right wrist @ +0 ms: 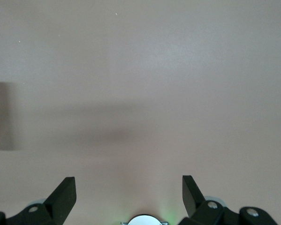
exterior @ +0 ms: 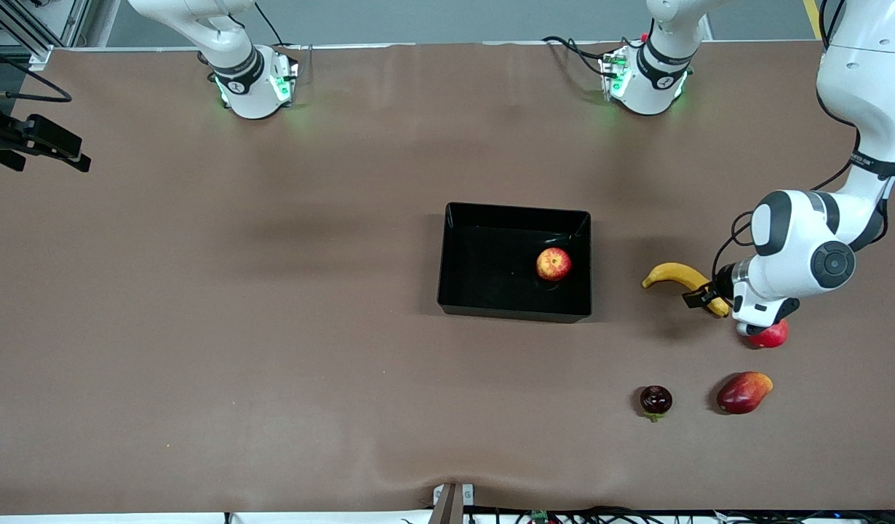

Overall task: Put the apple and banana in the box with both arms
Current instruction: 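Lower the left gripper onto the yellow banana and close on it, then lift the banana with the left gripper and carry it into the tray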

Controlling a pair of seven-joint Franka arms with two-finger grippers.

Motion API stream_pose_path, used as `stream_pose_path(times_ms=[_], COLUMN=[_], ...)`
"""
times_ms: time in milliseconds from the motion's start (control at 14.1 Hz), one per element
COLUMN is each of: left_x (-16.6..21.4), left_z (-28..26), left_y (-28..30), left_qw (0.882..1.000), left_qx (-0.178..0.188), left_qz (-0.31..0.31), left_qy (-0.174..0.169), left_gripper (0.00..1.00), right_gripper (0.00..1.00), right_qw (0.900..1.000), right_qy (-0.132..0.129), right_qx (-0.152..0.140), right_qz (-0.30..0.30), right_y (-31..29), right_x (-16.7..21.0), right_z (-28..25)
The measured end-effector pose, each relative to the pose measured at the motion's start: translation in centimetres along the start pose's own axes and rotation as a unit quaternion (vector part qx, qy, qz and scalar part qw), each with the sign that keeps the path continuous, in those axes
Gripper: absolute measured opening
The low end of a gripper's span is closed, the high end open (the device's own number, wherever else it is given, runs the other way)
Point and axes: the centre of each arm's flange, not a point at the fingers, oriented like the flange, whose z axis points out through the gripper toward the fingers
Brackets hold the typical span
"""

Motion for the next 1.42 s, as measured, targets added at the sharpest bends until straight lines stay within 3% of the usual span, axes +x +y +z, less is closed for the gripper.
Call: stream_pose_path(times_ms=[285,640,996,1210,1423], left_x=[-0.6,-0.8,-0.6,-2.3,-5.8], left_z=[0.9,1.3,-0.9,-6.3,-12.3], left_y=[-0.2,-0.3,1.4,5.8,12.0], left_qw=[1.000,1.000,0.999,0.998,0.999], left_qx=[0.005,0.020,0.014,0.029,0.023], left_qz=[0.002,0.016,0.029,0.049,0.028], left_qy=[-0.009,-0.004,0.011,-0.003,0.004], left_gripper=[0.89,0.38,0.38,0.38,0.38], right_gripper=[1.00,1.00,1.00,1.00,1.00], right_qw=[1.000,1.000,1.000,1.000,1.000], right_qy=[0.000,0.000,-0.001,-0.001,-0.002], right_qx=[0.000,0.000,0.000,0.000,0.000], right_qz=[0.001,0.001,0.001,0.001,0.001], right_y=[0.1,0.1,0.0,-0.1,0.0], right_x=[0.0,0.0,0.2,0.2,0.2], right_z=[0.0,0.0,0.2,0.2,0.3])
